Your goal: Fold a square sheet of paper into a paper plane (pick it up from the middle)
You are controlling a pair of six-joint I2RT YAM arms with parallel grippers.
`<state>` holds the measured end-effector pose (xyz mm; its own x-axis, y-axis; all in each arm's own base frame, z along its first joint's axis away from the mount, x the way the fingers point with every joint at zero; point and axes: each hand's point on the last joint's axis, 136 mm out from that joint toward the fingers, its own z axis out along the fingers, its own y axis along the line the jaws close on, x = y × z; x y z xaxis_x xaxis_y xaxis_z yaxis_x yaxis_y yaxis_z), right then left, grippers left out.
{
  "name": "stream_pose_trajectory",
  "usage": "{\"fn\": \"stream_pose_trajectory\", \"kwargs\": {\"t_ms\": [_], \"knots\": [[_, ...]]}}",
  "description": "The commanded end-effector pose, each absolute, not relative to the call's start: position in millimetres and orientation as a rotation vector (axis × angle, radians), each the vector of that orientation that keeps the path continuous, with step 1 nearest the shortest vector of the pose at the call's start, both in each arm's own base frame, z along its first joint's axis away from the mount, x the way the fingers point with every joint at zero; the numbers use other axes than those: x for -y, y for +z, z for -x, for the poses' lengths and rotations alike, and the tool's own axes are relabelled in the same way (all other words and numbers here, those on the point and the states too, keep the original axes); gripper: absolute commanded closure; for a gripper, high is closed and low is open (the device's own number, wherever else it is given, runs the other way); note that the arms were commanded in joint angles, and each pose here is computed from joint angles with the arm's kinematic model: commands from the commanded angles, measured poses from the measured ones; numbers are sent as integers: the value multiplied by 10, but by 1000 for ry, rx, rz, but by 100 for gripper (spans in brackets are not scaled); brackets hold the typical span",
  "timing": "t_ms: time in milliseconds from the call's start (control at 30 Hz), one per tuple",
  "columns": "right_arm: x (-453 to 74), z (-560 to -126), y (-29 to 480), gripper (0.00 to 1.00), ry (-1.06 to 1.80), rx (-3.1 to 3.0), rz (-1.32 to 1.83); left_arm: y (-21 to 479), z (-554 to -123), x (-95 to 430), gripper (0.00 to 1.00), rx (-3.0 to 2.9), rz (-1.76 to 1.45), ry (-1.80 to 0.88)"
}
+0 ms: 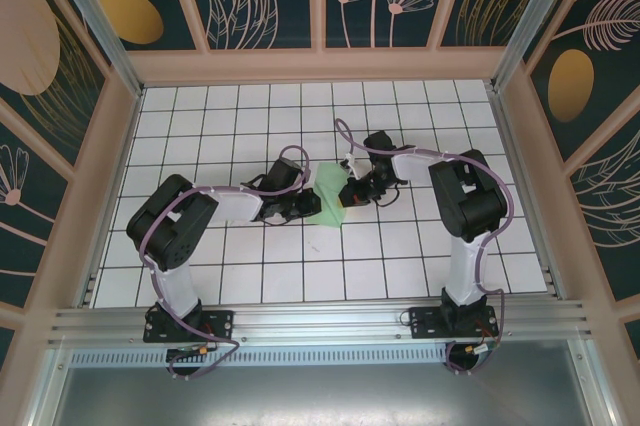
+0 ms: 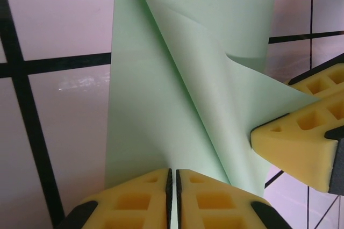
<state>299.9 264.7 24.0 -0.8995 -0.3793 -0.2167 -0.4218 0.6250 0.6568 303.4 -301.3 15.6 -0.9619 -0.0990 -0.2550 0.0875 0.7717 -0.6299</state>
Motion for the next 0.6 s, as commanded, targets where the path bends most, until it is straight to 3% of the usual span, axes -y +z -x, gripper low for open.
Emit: {"fn": "stream_pose_trajectory", "kwargs": {"t_ms": [0,567], "knots": [[-2669,-3065,268,94,1163,-2748,724,108,-3054,2913,87,-2716,14,-896],[-2712,-3126,276,94,1158,-2754,748,21,-3072,2875,87,-2741,-25,-828]]}}
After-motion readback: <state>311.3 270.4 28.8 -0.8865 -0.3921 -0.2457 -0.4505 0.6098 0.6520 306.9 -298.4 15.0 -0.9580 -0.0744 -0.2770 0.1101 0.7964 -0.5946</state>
